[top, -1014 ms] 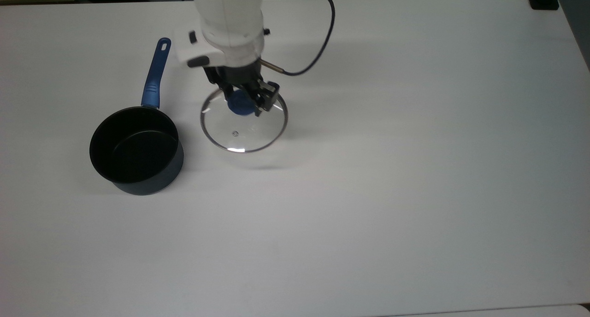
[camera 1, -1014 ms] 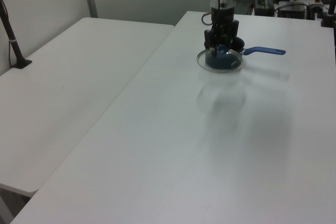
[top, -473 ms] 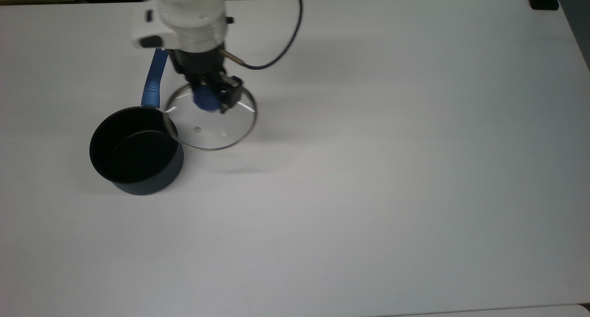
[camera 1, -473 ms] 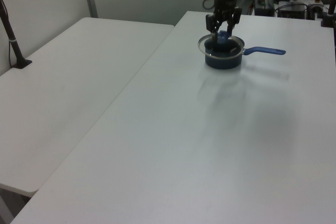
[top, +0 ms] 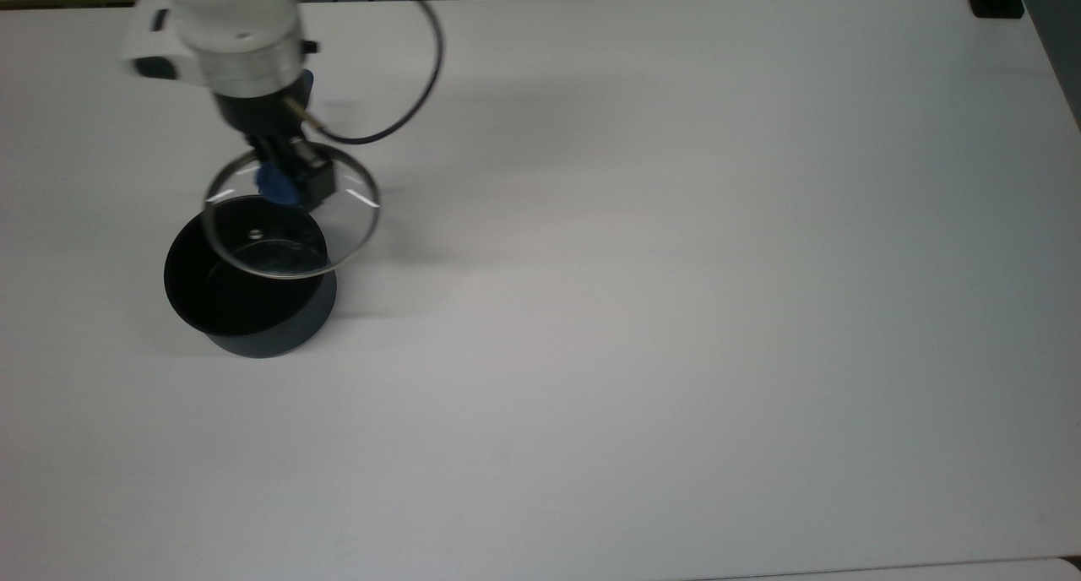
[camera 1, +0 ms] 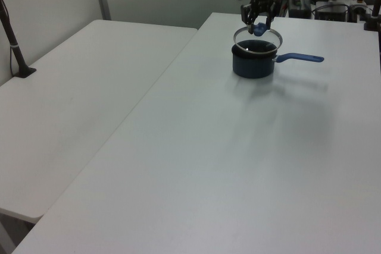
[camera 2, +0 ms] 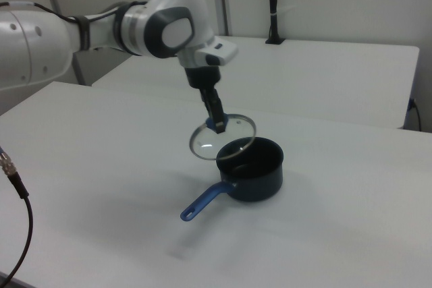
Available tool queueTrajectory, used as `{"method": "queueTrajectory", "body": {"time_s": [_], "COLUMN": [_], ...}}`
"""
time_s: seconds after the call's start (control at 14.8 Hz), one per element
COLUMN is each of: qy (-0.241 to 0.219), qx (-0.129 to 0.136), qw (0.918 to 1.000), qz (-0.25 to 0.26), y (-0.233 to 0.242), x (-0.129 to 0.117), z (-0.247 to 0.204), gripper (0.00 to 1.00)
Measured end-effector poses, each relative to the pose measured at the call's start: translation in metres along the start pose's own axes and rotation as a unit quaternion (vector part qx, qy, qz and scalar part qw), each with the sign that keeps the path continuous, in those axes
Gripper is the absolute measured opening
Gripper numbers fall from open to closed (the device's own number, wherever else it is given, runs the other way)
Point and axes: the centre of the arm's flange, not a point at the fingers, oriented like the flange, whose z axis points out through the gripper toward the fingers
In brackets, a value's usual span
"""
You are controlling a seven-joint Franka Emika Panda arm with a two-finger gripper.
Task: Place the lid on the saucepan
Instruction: 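Carry the held lid over the saucepan opening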
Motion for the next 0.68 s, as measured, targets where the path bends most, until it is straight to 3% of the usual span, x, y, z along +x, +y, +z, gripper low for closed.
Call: {"method": "queueTrajectory", "body": {"time_s": [0.34,0.68], "qy": [0.000,0.005], "qx": [-0.013,-0.017], "qw": [0.9994,0.9979], "qz": [0.033,0.063], "y": [0.028,0.036], "x": [0.029,0.040], "z": [0.022,0.024], "gripper": [0.66,0.66]}}
